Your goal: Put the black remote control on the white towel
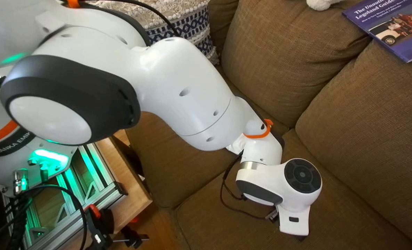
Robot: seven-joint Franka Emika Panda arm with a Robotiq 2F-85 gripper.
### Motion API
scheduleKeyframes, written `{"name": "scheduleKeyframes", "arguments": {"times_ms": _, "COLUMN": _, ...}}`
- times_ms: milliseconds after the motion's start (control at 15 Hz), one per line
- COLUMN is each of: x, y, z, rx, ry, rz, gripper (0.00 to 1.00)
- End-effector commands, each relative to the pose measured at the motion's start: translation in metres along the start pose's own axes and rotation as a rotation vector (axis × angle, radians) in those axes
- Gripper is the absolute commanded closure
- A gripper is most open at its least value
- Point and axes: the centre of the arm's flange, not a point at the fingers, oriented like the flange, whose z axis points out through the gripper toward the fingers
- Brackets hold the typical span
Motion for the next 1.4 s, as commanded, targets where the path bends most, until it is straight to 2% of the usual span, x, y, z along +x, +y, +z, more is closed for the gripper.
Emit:
{"name": "scheduleKeyframes", "arguments": {"times_ms": 0, "x": 0.026, "y": -0.002, "z": 0.002, "rx": 0.042, "ry": 0.134, "rz": 0.075, "gripper": 0.74}}
{"name": "scheduleKeyframes", "arguments": {"times_ms": 267, "x": 0.064, "y": 0.005, "z": -0.033, "rx": 0.145, "ry": 0.354, "rz": 0.142, "gripper": 0.74}}
{"name": "scheduleKeyframes", "arguments": {"times_ms": 400, "x": 0.066, "y": 0.012, "z": -0.053, "rx": 0.16, "ry": 0.453, "rz": 0.113, "gripper": 0.74}}
{"name": "scheduleKeyframes", "arguments": {"times_ms": 467, "x": 0.061, "y": 0.017, "z": -0.062, "rx": 0.185, "ry": 0.473, "rz": 0.093, "gripper": 0.74}}
{"name": "scheduleKeyframes", "arguments": {"times_ms": 600, "x": 0.049, "y": 0.017, "z": -0.073, "rx": 0.249, "ry": 0.392, "rz": 0.015, "gripper": 0.74}}
{"name": "scheduleKeyframes", "arguments": {"times_ms": 667, "x": 0.036, "y": 0.016, "z": -0.075, "rx": 0.267, "ry": 0.328, "rz": -0.023, "gripper": 0.74}}
{"name": "scheduleKeyframes", "arguments": {"times_ms": 867, "x": -0.004, "y": -0.003, "z": -0.08, "rx": 0.323, "ry": 0.207, "rz": -0.128, "gripper": 0.74}}
{"name": "scheduleKeyframes", "arguments": {"times_ms": 1067, "x": -0.032, "y": -0.011, "z": -0.111, "rx": 0.395, "ry": 0.105, "rz": -0.267, "gripper": 0.74}}
{"name": "scheduleKeyframes", "arguments": {"times_ms": 1333, "x": -0.074, "y": 0.007, "z": -0.13, "rx": 0.435, "ry": -0.005, "rz": -0.433, "gripper": 0.74}}
